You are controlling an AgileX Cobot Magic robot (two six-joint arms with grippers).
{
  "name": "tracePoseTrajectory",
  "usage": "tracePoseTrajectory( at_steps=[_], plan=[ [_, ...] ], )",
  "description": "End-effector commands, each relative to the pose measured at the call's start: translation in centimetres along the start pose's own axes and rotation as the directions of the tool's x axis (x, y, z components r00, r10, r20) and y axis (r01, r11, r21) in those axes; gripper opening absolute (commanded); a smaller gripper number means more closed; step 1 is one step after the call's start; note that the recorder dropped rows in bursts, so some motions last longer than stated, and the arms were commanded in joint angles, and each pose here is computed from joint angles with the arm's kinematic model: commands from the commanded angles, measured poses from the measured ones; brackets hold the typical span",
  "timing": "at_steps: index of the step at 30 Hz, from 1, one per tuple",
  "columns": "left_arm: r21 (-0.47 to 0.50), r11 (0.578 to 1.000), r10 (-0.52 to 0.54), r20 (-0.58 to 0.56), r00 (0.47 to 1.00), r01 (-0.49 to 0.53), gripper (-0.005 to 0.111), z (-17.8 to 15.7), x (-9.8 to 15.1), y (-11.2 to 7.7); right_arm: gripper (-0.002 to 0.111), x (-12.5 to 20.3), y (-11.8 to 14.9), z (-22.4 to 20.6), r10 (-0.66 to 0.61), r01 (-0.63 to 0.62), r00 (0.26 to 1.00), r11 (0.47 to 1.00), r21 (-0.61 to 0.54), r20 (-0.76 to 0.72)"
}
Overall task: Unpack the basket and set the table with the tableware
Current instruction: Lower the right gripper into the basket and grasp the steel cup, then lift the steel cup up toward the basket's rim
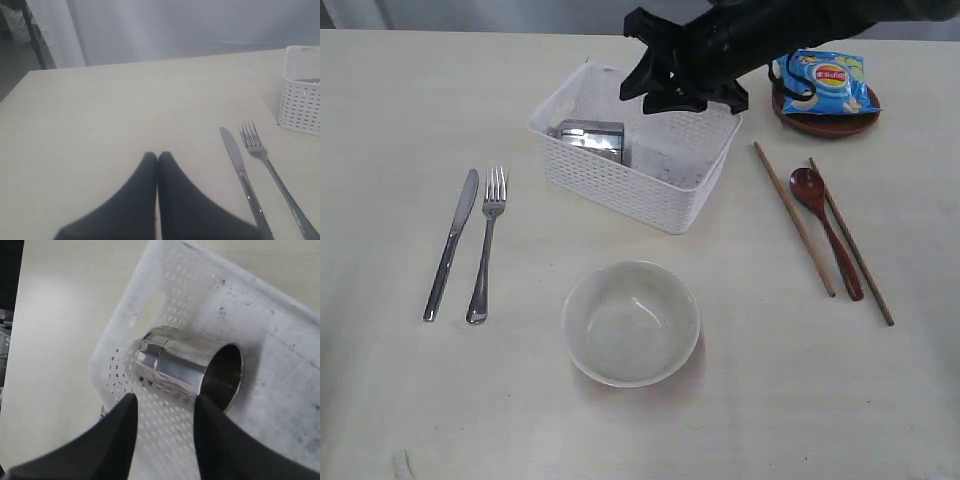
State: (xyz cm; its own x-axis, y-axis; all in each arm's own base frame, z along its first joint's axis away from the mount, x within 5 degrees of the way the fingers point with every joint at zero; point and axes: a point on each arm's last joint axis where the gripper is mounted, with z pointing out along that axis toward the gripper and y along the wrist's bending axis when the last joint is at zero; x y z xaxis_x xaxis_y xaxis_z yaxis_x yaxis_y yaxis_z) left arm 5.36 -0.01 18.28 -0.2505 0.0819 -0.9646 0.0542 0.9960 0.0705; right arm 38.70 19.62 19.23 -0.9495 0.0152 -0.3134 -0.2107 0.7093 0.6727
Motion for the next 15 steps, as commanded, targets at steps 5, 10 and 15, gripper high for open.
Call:
tracePoseTrajectory(
  at_steps=[5, 10, 15],
  plan=[
    [0.006, 1.000, -0.004, 0.000, 1.000, 0.004, 0.000, 0.0, 0.1, 0.0, 0.001, -0.2, 2.2, 2.3, -0.056, 0.057, 0.995, 0.998, -0.007, 0.084],
    [0.006, 1.000, -0.004, 0.000, 1.000, 0.004, 0.000, 0.0, 0.1, 0.0, 0.000, 0.7, -0.5, 5.1, 0.021, -0.021, 1.000, 1.000, 0.022, 0.013],
    [0.006, 1.000, -0.004, 0.000, 1.000, 0.004, 0.000, 0.0, 0.1, 0.0, 0.000, 0.6, -1.9, 5.1, 0.022, -0.021, 1.000, 0.997, 0.079, -0.008]
  ],
)
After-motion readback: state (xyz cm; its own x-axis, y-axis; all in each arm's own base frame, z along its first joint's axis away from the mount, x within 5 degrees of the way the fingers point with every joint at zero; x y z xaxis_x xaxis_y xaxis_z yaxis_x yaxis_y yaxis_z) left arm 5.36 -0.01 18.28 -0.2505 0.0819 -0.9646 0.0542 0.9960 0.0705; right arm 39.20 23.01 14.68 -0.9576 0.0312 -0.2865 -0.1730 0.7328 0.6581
